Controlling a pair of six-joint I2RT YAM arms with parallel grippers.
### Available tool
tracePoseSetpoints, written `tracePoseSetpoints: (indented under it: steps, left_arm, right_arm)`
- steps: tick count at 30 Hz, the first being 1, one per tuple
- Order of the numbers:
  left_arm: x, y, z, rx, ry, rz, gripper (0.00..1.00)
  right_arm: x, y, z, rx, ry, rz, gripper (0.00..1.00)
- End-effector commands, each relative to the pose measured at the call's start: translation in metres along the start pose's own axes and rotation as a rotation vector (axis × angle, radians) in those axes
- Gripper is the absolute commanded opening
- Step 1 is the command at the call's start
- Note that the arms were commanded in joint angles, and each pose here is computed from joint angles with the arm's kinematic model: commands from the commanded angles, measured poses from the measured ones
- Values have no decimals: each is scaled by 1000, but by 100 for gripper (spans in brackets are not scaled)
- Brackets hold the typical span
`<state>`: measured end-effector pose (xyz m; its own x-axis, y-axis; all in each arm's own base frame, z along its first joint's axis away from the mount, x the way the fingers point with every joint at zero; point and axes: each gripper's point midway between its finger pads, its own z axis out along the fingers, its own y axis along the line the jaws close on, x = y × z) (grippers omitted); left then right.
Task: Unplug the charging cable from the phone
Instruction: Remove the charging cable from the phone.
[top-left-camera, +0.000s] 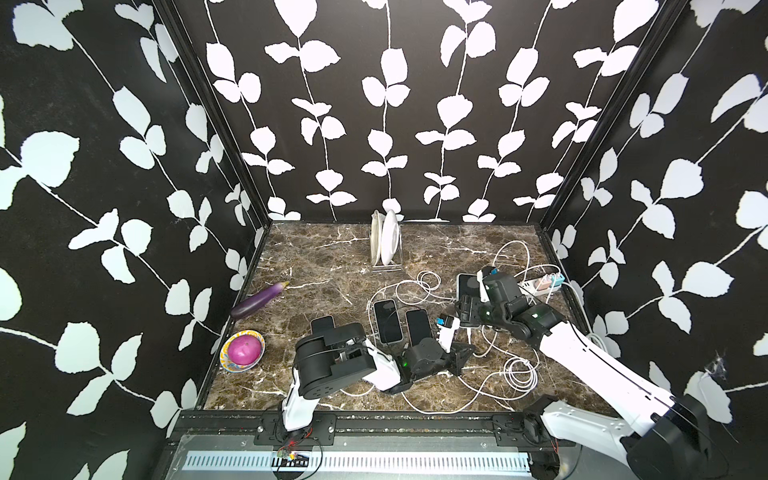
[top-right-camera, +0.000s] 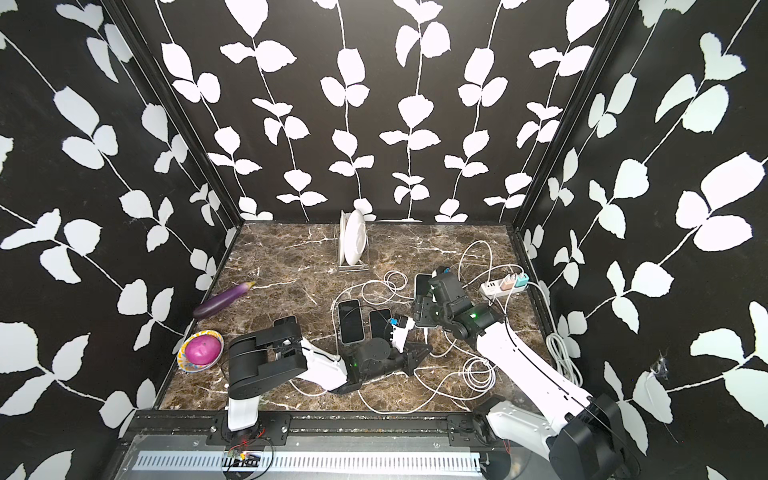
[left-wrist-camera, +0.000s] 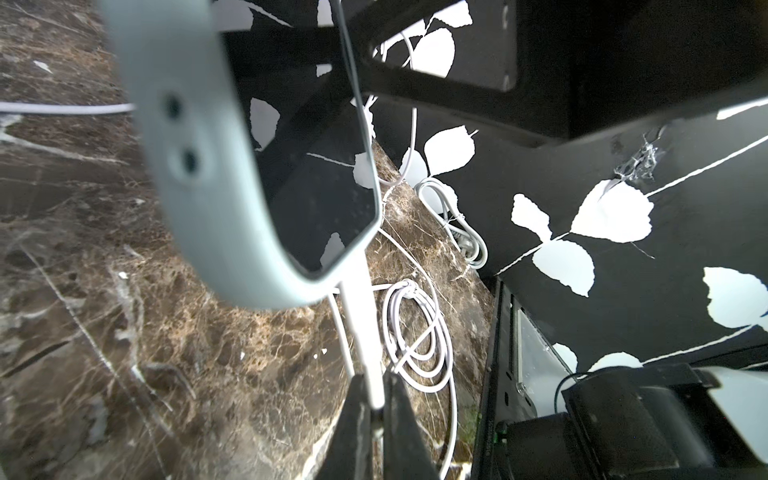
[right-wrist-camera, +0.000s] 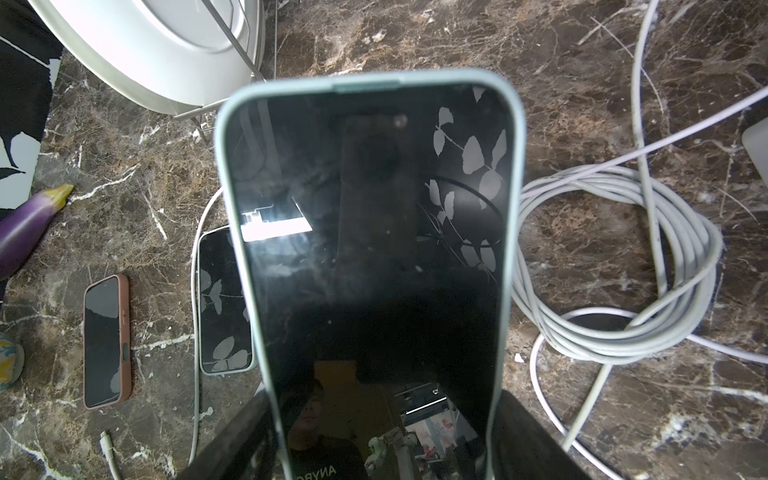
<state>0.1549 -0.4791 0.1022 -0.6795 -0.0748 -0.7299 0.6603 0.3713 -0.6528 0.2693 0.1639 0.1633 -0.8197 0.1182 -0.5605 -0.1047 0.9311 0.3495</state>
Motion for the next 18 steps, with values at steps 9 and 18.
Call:
tracePoseSetpoints:
  steps: [9,18]
  left_arm:
    - [9,3,4,-26,32,0,0]
    - [18,5,1,-66,67,25,0]
  right_arm:
    - [-35,12,2,7,-82,-21,0]
    - [-72,25,8,-17,-128,0,0]
